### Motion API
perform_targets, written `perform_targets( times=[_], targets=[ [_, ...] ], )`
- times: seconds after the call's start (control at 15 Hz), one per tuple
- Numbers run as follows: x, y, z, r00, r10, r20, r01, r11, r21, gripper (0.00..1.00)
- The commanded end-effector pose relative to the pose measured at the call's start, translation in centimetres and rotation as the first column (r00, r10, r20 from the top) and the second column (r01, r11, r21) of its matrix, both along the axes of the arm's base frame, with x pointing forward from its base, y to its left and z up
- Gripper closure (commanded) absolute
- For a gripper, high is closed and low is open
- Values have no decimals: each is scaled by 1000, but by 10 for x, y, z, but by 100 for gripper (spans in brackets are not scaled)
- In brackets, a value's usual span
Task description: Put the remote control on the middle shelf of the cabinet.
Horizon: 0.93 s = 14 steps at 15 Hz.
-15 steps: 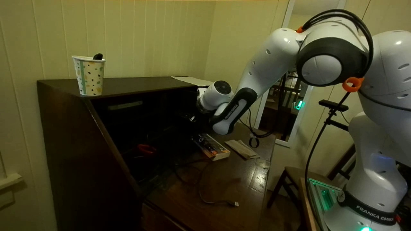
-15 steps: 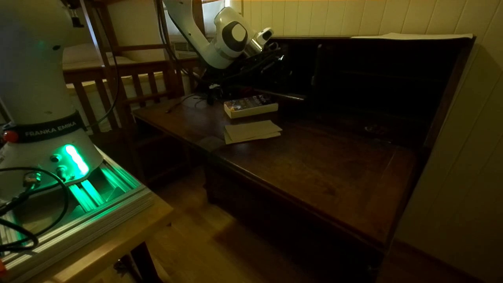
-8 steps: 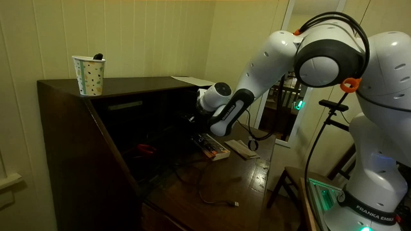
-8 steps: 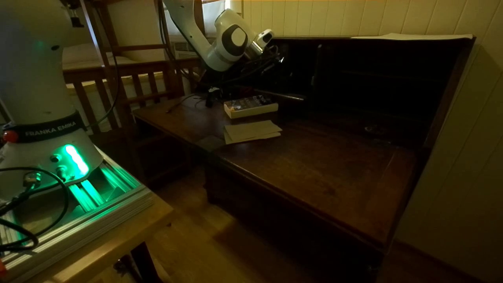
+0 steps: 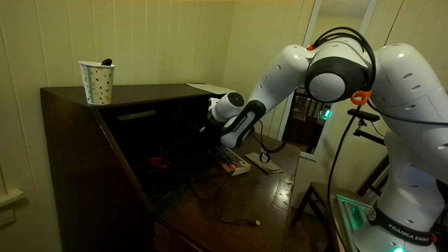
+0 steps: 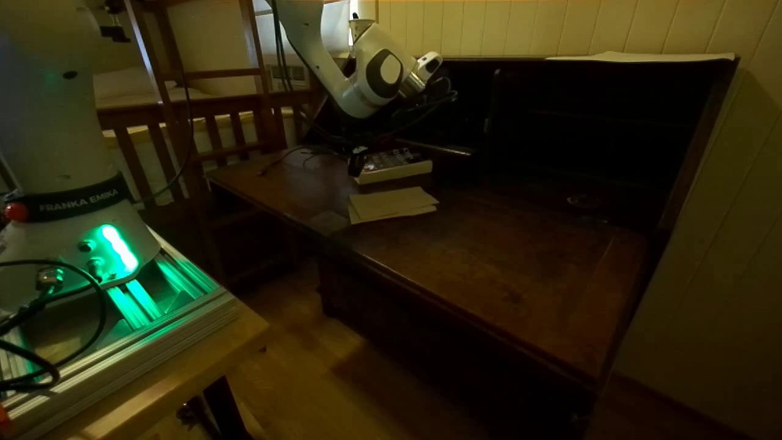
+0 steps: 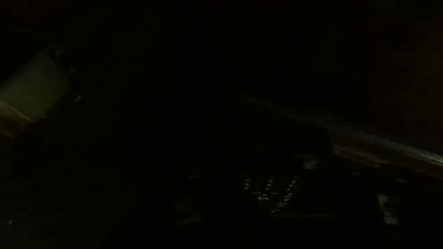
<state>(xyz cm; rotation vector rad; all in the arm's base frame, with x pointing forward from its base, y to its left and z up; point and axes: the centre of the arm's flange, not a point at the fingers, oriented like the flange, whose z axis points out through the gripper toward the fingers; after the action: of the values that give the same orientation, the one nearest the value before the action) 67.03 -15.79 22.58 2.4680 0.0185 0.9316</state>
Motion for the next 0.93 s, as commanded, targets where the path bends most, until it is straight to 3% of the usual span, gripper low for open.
perform_targets(
  times=[0.0, 0.33, 0.47, 0.53, 0.6, 0.67, 0.87],
  targets=[
    [34, 2, 3, 998, 33, 57, -30, 998, -57, 64],
    [48, 4, 1, 994, 8, 107, -1, 998, -64, 64],
    [49, -1, -2, 997, -32, 68, 36, 998, -48, 64],
    [37, 3, -1, 998, 1, 68, 2, 999, -41, 39],
    [37, 1, -4, 998, -12, 58, 14, 999, -39, 39],
    [37, 0, -6, 998, -16, 53, 19, 999, -39, 64],
    [51, 5, -13, 992, 2, 125, 4, 999, -49, 64]
  ],
)
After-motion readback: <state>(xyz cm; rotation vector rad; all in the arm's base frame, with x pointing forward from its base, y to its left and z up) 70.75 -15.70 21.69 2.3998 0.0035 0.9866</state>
